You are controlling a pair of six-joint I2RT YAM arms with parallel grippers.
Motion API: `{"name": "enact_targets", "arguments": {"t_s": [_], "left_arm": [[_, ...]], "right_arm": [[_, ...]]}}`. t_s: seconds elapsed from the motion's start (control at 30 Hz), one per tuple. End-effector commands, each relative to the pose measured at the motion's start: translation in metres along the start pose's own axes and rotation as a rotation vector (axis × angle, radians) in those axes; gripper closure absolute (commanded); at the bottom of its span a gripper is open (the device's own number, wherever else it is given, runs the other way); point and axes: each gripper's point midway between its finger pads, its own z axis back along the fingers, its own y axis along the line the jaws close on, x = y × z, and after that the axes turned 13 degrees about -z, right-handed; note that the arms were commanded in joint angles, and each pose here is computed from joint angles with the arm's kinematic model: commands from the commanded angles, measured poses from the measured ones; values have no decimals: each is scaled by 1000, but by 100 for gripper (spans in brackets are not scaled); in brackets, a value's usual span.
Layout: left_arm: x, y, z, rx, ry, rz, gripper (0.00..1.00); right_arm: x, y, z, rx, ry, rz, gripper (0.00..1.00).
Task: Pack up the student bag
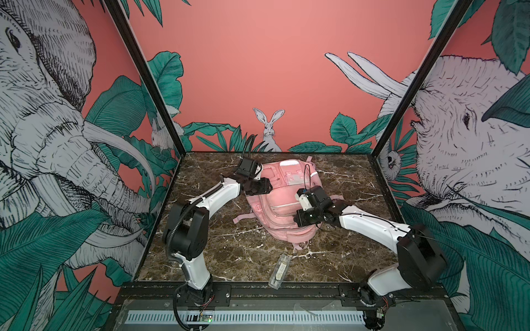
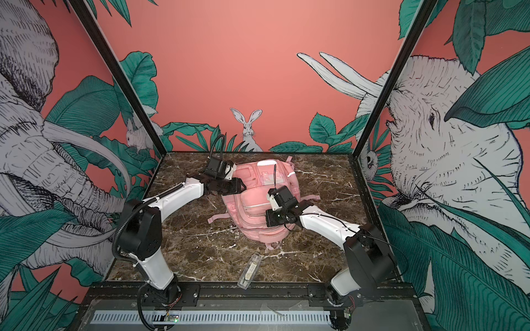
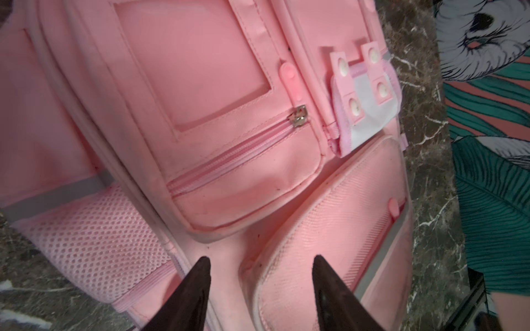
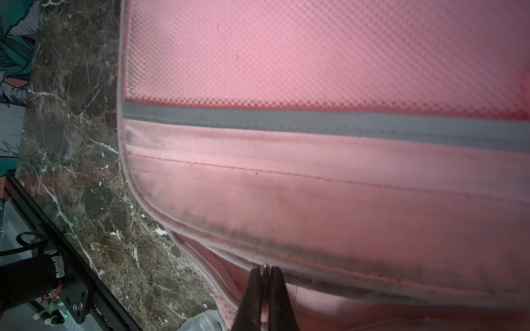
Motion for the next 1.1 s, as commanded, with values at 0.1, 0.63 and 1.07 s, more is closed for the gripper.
{"name": "enact_targets", "arguments": {"t_s": [0.1, 0.63, 1.07], "left_arm": [[7, -14, -3, -76, 36, -64, 42], [12, -51, -15, -209, 49, -130, 53], [20, -51, -20, -178, 65, -186, 54]], "right_arm": [[4, -18, 15, -32, -32, -10, 100], [3, -23, 16, -24, -19, -24, 100], [3, -23, 17, -24, -24, -22, 100]]}}
